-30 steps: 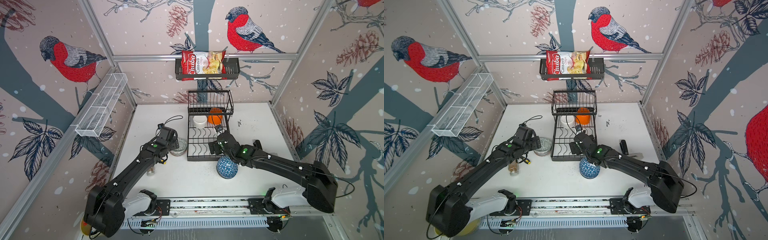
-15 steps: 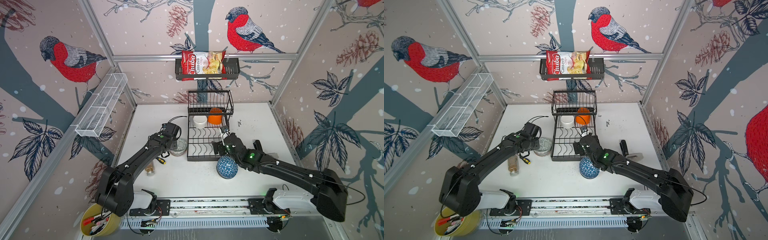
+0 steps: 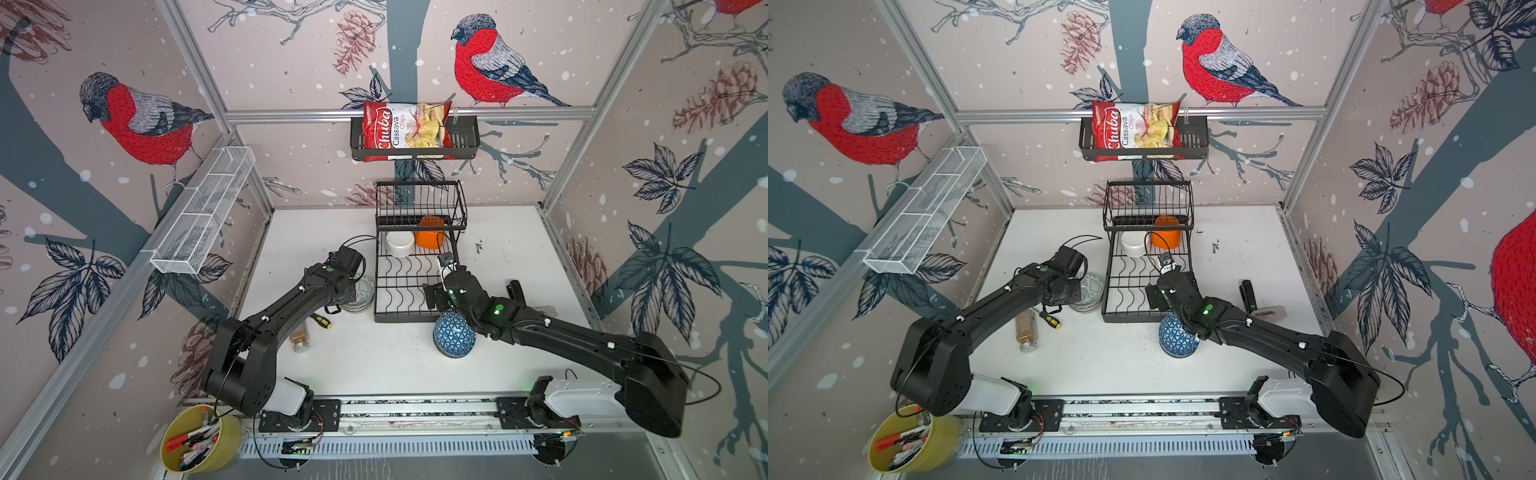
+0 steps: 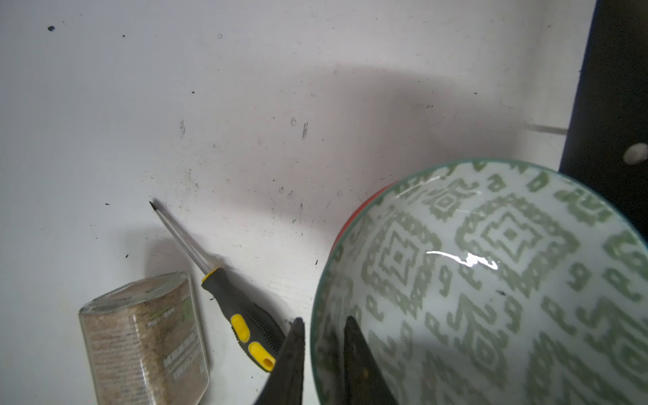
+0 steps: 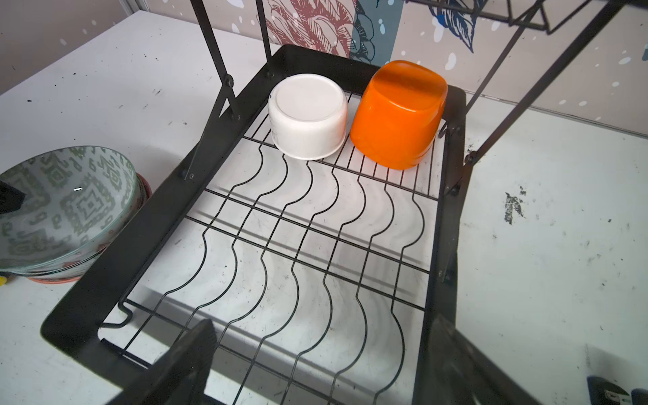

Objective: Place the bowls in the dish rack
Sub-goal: 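Grasp the rim of the top green-patterned bowl with the left gripper and lift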

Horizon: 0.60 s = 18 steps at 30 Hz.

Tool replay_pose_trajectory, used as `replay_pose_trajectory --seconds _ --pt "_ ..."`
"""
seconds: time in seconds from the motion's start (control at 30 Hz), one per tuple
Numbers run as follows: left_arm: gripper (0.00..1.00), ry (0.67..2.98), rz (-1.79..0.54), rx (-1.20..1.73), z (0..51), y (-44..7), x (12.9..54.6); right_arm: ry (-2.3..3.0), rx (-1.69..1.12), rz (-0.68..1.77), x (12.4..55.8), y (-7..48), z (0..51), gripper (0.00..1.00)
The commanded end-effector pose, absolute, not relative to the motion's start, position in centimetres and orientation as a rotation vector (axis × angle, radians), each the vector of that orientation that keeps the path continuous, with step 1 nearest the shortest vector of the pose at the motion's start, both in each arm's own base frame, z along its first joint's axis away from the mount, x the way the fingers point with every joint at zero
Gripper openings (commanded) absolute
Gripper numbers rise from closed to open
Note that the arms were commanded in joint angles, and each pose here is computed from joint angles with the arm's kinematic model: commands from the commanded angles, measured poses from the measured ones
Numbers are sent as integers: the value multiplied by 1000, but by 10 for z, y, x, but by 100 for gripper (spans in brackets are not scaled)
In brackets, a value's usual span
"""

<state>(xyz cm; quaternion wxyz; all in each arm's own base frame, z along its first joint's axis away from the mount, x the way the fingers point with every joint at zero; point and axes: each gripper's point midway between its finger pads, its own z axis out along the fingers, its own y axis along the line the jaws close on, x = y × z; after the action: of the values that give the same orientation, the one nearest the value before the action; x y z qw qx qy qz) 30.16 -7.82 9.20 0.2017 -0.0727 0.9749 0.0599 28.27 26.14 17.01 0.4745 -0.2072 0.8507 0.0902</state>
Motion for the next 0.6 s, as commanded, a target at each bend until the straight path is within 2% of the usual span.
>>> replay_pose_trajectory --seconds 0.0,0.27,0.4,0.57 --pt "18 2705 167 -199 98 -77 304 2054 -495 238 286 266 177 95" --pt "15 2686 162 -191 101 -76 305 2060 -504 253 286 270 176 95" --pt "23 2687 162 -192 99 -76 304 2057 -506 265 286 272 178 95" --pt "24 2687 165 -194 98 -76 305 2058 -505 271 285 273 178 95"
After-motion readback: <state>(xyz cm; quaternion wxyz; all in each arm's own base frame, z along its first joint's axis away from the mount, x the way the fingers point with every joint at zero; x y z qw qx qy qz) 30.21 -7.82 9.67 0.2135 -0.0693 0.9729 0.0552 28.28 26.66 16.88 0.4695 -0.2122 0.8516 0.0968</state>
